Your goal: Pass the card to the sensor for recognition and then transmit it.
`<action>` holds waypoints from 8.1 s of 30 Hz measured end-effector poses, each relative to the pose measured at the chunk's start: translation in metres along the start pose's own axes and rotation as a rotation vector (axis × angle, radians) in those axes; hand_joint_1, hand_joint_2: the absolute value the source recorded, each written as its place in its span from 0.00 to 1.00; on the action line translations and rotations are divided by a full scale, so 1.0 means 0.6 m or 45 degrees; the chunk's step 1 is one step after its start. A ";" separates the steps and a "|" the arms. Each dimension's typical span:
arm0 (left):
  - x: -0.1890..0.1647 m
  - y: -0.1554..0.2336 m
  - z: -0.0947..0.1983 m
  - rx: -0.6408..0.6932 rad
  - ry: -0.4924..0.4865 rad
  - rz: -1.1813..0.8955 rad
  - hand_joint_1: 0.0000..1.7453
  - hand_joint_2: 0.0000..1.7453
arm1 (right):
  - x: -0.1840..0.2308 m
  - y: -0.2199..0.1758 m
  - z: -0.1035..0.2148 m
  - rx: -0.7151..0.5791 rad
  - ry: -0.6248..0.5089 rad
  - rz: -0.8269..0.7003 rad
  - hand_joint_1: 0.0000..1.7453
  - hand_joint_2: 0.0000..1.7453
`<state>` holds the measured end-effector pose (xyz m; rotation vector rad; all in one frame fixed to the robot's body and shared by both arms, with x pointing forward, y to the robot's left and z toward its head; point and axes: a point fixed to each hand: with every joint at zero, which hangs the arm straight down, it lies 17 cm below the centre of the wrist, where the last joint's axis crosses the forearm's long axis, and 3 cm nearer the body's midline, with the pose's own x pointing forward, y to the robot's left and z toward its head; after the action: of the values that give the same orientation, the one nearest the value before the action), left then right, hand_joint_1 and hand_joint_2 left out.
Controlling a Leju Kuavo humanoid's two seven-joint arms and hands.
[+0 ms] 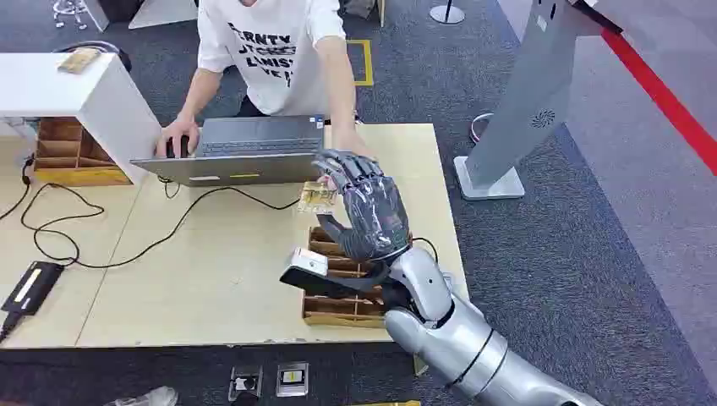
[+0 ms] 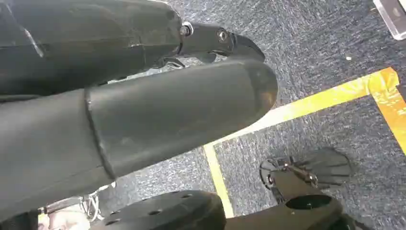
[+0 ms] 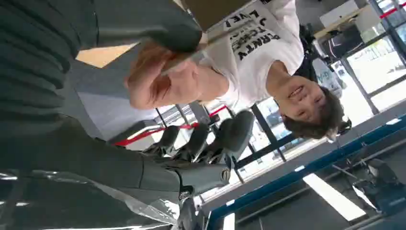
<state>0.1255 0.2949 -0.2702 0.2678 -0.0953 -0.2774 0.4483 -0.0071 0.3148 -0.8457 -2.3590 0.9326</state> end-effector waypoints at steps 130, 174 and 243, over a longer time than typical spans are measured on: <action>-0.055 -0.010 -0.006 -0.002 0.026 0.054 0.00 0.00 | -0.337 -0.098 0.251 0.486 0.862 0.150 1.00 1.00; -0.049 -0.006 -0.006 0.005 0.018 0.015 0.00 0.00 | -0.297 -0.005 0.326 0.827 0.908 -0.344 1.00 1.00; -0.047 -0.004 -0.006 0.017 0.022 0.008 0.00 0.00 | -0.395 0.101 0.484 1.052 1.192 -0.343 1.00 1.00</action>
<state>0.0981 0.3017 -0.2756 0.2832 -0.0809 -0.2680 0.4613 -0.2619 0.0336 -0.4370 -1.0949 0.9715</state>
